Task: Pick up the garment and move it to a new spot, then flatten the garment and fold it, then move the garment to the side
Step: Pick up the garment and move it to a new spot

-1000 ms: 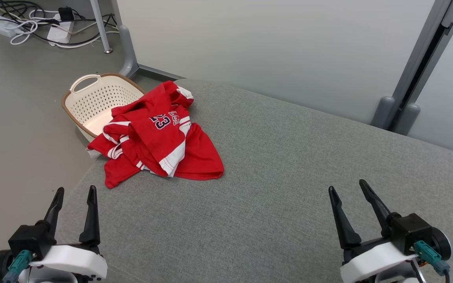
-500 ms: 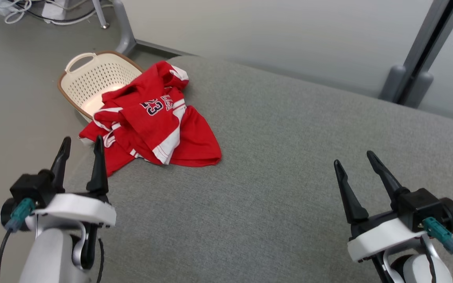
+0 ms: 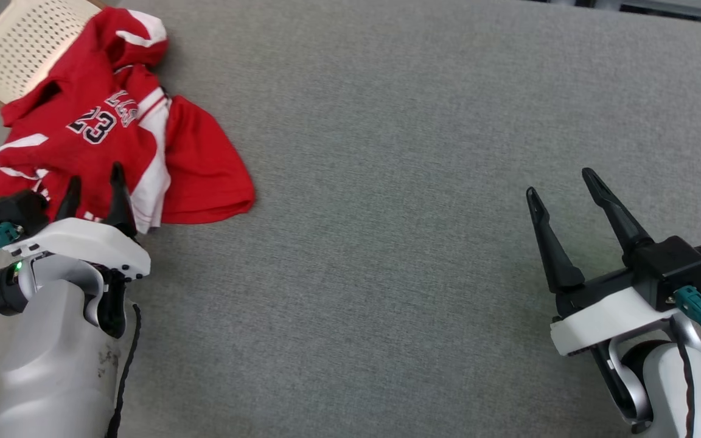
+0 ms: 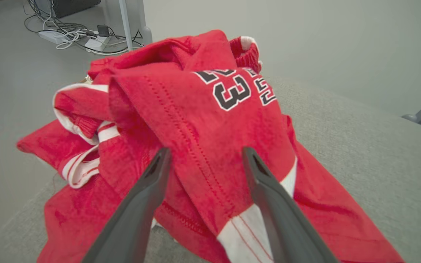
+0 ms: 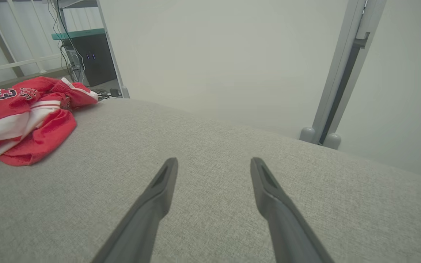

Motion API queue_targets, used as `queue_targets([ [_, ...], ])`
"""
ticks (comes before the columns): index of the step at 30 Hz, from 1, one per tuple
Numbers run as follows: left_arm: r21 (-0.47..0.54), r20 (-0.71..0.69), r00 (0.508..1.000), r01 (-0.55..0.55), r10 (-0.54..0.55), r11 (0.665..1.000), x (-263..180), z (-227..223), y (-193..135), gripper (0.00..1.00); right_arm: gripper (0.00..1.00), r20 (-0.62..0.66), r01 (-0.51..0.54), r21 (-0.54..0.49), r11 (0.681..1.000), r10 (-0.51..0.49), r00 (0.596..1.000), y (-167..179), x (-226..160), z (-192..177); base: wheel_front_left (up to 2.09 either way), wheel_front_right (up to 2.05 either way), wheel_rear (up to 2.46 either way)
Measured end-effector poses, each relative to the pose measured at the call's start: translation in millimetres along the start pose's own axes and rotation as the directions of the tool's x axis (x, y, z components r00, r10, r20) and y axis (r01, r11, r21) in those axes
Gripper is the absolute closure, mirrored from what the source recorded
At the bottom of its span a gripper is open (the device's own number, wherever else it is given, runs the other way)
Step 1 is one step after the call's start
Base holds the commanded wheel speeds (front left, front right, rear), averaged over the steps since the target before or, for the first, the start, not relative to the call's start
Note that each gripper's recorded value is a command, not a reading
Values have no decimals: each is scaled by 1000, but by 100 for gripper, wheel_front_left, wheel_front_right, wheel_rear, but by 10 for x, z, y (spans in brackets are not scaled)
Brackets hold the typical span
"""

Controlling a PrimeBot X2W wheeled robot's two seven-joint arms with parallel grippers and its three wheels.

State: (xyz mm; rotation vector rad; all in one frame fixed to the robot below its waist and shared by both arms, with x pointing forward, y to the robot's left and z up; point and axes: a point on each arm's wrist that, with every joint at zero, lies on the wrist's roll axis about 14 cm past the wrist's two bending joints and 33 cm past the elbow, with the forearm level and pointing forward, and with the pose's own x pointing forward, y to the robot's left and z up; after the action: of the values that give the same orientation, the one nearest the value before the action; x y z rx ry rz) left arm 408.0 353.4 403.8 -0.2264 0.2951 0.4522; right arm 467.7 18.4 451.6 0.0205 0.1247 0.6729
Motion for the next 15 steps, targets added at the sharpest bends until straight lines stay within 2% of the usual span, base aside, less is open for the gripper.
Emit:
queue_targets([
  [5, -48, -83, 996, -38, 34, 998, 186, -242, -23, 2, 0, -39, 52, 8, 999, -52, 998, -211, -58, -190, 0, 0, 0],
  [6, -51, -85, 996, -39, 34, 998, 211, -250, -31, 53, 0, -41, 60, 9, 998, -60, 997, -240, -64, -204, 0, 0, 0],
  [7, -51, -86, 996, -36, 32, 998, 229, -251, -37, 100, 0, -41, 66, 9, 998, -66, 997, -263, -66, -209, 0, 0, 0],
  [9, -48, -55, 998, -32, 30, 998, 264, -147, -26, 100, 0, -33, 73, 7, 997, -73, 997, -291, -62, -194, 0, 0, 0],
  [11, -30, 39, 999, -11, 12, 999, 292, 157, -28, 100, 0, -21, 79, 6, 997, -78, 997, -290, -68, -150, 0, 0, 0],
  [15, -38, 149, 989, 1, 4, 999, 170, 446, -6, 100, 0, 12, 94, 5, 996, -95, 995, -289, -106, -25, 0, 0, 0],
])
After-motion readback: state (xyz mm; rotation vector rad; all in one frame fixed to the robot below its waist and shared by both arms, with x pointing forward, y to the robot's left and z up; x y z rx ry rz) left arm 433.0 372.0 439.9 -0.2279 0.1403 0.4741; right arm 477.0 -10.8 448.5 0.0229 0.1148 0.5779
